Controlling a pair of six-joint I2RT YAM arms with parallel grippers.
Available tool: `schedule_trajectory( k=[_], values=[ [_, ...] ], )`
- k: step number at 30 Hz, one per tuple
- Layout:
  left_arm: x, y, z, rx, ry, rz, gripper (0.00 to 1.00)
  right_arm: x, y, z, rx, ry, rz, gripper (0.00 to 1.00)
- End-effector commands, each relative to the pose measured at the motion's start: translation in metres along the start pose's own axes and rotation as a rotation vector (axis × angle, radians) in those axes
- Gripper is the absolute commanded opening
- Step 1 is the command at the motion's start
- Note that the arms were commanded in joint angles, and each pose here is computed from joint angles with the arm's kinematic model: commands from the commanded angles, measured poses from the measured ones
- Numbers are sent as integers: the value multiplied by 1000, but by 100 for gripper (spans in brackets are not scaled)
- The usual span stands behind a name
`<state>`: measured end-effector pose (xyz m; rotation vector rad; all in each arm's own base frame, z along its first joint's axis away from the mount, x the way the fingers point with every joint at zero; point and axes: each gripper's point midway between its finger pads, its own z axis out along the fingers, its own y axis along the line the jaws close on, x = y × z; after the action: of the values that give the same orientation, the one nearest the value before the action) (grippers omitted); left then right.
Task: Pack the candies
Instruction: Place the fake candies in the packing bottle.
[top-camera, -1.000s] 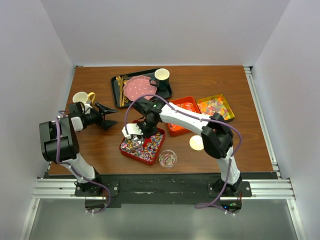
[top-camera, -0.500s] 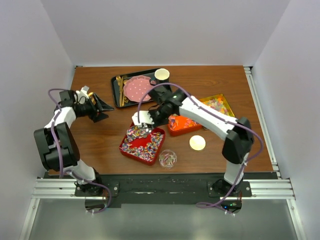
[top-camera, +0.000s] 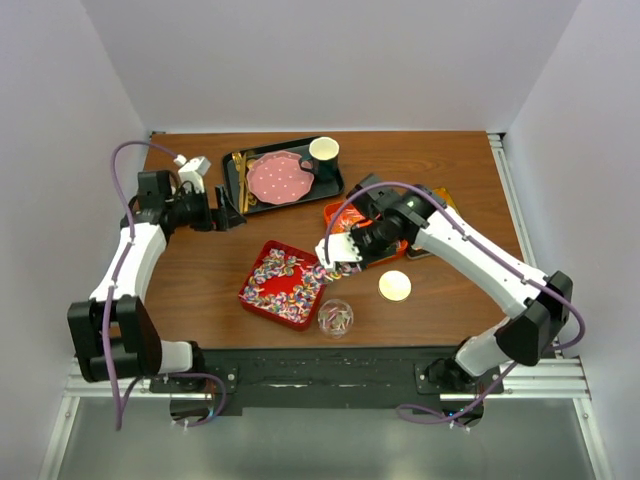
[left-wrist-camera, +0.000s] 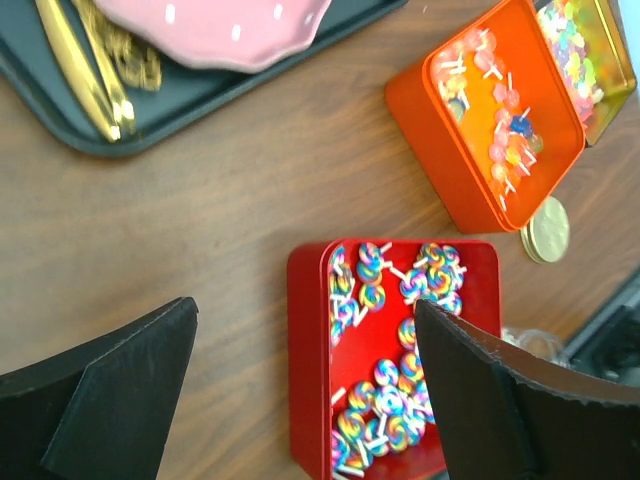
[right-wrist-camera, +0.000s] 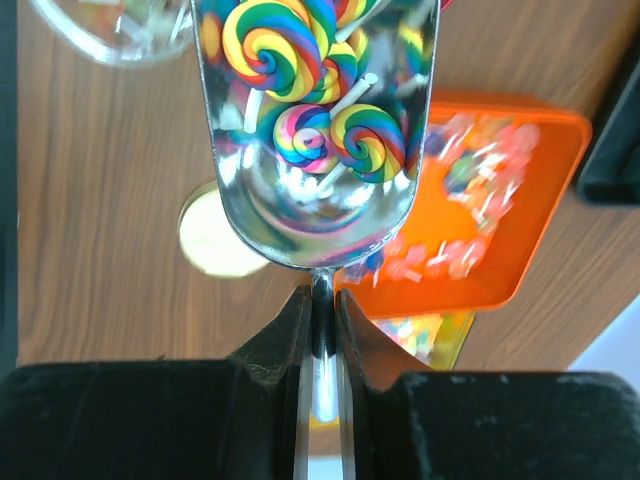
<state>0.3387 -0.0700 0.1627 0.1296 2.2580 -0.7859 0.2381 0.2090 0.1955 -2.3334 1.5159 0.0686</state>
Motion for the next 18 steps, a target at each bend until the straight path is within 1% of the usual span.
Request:
schedule_trajectory(
  k=[1, 4, 7, 10, 14, 16, 18],
  values=[
    [-28, 5, -4, -89, -119, 141, 95, 21, 25, -12, -23, 147, -84, 0],
    [-33, 10, -6, -130, -139, 130, 95, 28, 33, -10, -35, 220, -113, 0],
    [-40, 13, -11, -172, -162, 148, 95, 33, 38, -9, -38, 270, -139, 0],
    [-43, 16, -16, -199, -167, 162, 95, 34, 42, -6, -52, 292, -160, 0],
    [-47, 25, -22, -270, -185, 165, 95, 37, 45, -3, -52, 364, -195, 0],
    [-49, 27, -28, -305, -201, 168, 96, 34, 47, 1, -58, 383, -206, 0],
    [-53, 34, -34, -363, -225, 159, 100, 33, 45, 4, -56, 416, -208, 0]
  ],
)
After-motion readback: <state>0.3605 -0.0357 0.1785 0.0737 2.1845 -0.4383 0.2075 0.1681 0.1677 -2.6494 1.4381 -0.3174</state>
